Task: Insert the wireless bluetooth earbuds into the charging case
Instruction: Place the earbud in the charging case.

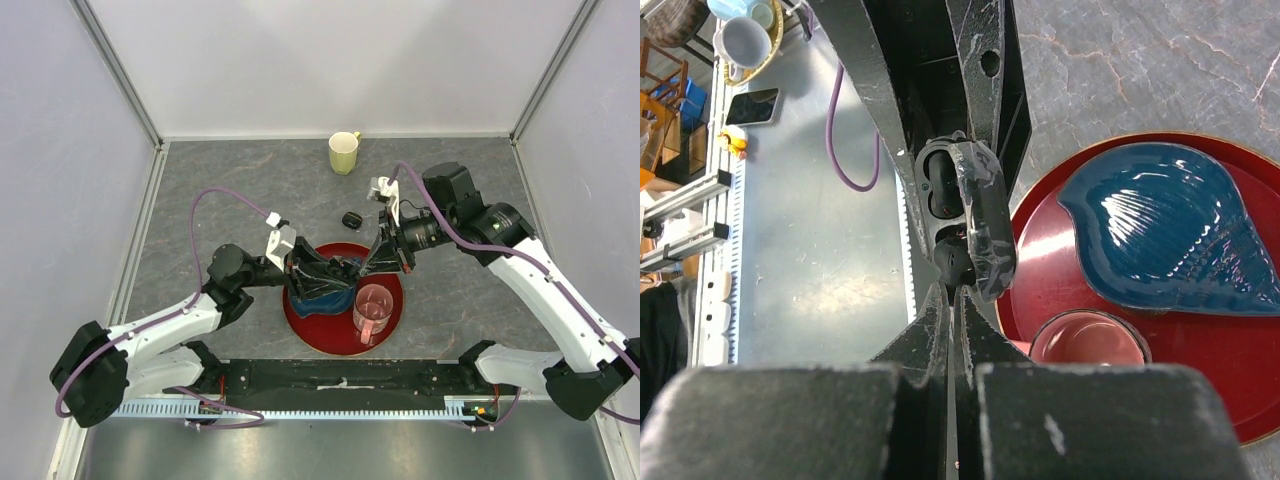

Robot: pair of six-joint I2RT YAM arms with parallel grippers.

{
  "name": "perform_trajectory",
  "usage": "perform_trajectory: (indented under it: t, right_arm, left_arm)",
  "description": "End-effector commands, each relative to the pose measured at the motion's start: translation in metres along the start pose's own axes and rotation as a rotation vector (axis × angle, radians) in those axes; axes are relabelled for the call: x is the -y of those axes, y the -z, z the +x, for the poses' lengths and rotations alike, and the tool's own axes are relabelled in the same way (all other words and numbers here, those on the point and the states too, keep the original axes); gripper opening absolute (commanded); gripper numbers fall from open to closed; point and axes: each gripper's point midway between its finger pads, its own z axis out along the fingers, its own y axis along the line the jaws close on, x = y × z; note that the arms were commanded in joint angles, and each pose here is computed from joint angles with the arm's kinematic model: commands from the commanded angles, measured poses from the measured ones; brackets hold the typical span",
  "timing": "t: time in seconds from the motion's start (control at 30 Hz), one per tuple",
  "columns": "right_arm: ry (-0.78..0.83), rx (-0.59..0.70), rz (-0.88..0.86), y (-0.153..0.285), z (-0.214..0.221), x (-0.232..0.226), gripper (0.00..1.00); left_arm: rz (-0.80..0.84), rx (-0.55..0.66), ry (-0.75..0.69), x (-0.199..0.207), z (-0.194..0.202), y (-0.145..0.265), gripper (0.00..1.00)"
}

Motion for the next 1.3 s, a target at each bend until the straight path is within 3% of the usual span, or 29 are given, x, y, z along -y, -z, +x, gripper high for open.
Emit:
perform_trajectory:
  t: [0.0, 0.7, 0.9, 0.93, 1.13, 1.27]
  right_arm:
    - [0.05, 0.006, -0.036, -0.006, -0.002, 0.0, 0.0]
    - [0.022, -0.061, 0.023, -0.019, 0.009, 0.011, 0.01]
    - [0.016, -0.06, 0.067, -0.018, 0.007, 0.015, 0.11]
    - [0.016, -0.057, 0.074, -0.017, 0.006, 0.015, 0.18]
    - [0.05, -0.002, 0.081, -0.011, -0.007, 0.007, 0.37]
    - [0.073, 0.044, 0.098, -0.006, -0.02, 0.004, 0.43]
  left_arm:
    - [0.05, 0.058, -0.038, 0.01, -0.025, -0.007, 0.02]
    - [0.081, 0.079, -0.033, 0.014, -0.032, -0.01, 0.02]
    - [0.081, 0.079, -0.033, 0.014, -0.031, -0.009, 0.02]
    - [0.08, 0.079, -0.032, 0.014, -0.031, -0.009, 0.02]
    - [0.076, 0.073, -0.024, 0.014, -0.028, -0.008, 0.02]
    - [0.069, 0.067, -0.021, 0.014, -0.024, -0.006, 0.02]
